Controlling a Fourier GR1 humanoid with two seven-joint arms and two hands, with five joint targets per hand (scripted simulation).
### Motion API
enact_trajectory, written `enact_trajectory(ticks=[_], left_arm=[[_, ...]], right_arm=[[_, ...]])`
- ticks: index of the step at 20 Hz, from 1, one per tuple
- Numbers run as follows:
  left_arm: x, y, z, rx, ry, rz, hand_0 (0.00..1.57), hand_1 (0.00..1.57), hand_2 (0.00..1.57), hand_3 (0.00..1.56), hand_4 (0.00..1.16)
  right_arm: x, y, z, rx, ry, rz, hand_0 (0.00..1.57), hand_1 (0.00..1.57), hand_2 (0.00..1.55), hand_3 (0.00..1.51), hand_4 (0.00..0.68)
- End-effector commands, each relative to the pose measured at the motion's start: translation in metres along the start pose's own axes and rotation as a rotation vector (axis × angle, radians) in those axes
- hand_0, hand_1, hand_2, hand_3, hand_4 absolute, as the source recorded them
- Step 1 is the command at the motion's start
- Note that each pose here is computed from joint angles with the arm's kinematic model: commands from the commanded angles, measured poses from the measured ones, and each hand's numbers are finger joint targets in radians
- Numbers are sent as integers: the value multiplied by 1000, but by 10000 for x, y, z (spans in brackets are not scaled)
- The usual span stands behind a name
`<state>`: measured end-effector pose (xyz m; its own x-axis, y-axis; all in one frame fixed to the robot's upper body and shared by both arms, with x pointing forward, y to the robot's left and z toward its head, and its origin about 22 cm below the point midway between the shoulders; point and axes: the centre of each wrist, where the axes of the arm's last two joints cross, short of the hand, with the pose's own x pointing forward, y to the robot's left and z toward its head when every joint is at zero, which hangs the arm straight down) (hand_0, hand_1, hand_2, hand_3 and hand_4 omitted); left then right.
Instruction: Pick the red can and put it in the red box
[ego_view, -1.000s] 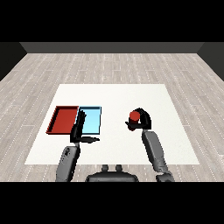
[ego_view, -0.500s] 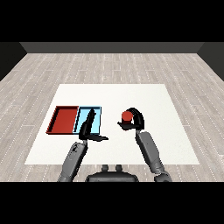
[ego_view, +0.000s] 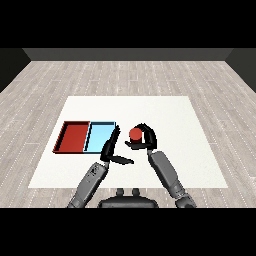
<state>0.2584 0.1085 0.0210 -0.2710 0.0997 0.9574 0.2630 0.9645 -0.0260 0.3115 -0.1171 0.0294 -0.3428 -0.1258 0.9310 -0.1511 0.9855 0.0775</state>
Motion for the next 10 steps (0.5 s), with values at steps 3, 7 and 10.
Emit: enact_trajectory(ticks=[3, 7, 10], left_arm=[[-207, -95, 46, -22, 26, -4, 0, 0, 0, 0, 0], [-156, -214, -146, -21, 15, -39, 0, 0, 0, 0, 0], [-38, 18, -438, -23, 61, -49, 0, 0, 0, 0, 0]], right_arm=[[-162, 258, 63, 16, -32, -2, 1392, 1392, 1409, 1400, 615], [64, 338, -136, 52, -32, -37, 1410, 1410, 1432, 1406, 613], [79, 417, -21, 63, -54, -51, 1419, 1419, 1430, 1397, 629]])
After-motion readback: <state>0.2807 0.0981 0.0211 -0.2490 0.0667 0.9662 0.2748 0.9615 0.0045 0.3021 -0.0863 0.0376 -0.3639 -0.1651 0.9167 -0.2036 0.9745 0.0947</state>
